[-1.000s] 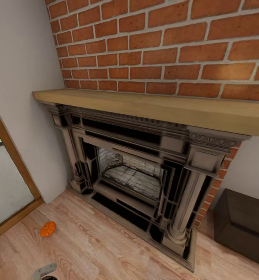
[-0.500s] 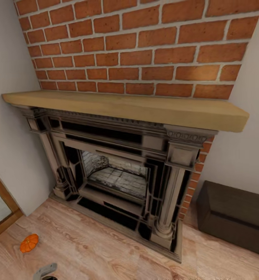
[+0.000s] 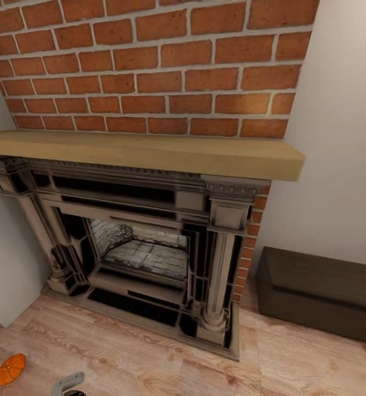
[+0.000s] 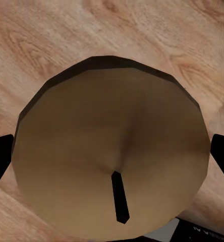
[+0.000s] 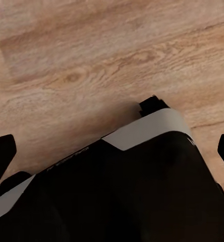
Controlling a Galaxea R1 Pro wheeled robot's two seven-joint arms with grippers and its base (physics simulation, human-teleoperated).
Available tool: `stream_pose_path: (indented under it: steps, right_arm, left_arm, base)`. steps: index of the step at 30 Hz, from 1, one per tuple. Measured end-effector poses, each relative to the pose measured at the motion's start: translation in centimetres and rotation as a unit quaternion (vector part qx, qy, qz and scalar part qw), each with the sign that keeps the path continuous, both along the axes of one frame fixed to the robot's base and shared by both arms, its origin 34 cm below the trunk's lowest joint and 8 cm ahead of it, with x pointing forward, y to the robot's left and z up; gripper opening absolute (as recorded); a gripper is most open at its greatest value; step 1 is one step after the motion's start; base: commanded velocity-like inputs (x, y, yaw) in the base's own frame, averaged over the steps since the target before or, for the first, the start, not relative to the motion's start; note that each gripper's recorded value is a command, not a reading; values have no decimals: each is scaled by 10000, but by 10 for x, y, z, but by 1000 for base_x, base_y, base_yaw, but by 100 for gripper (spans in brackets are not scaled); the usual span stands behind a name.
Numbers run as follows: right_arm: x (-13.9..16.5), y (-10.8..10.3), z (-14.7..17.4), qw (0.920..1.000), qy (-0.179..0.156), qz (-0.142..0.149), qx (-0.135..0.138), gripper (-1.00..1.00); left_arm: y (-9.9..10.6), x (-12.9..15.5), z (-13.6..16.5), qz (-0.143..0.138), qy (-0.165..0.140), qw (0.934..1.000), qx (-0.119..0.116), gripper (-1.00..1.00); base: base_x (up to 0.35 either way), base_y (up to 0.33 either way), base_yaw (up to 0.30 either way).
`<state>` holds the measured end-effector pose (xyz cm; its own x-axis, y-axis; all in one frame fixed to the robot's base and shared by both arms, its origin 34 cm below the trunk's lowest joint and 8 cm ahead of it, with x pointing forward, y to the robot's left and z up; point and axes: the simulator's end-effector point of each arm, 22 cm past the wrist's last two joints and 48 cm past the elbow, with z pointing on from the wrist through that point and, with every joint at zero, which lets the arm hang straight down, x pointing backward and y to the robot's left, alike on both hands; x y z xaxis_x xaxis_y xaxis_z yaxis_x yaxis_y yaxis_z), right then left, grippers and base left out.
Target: Place each of the two pumpkins and all three candles from the living room inside a cabinet in the living room (use any cabinet), then make sure every cabinet is closed, and position the cauldron so it is next to a table in the living room.
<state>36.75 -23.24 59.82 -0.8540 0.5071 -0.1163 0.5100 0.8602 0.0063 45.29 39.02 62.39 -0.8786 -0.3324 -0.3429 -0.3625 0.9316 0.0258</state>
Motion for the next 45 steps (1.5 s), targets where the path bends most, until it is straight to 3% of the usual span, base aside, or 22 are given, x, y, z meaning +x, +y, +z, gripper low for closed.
stream_pose_path:
  steps: [7,29,45]
  right_arm:
    - [-9,-19,-3,9998,94,-102,-113,100]
    - [-8,-17,-3,9999,65,-85,-110,100]
    - [5,-33,-2,9978,-387,-302,-455,100]
  left_arm:
    - [-10,-2,-3,-32,13,10000,-80,-100]
    - [-18,-4,-5,-49,41,9999,-113,-100]
    - [-17,-5,-5,-42,50,9999,-88,-100]
  base:
    - [0,0,-280]
    - [0,0,-284]
    - [28,0,-285]
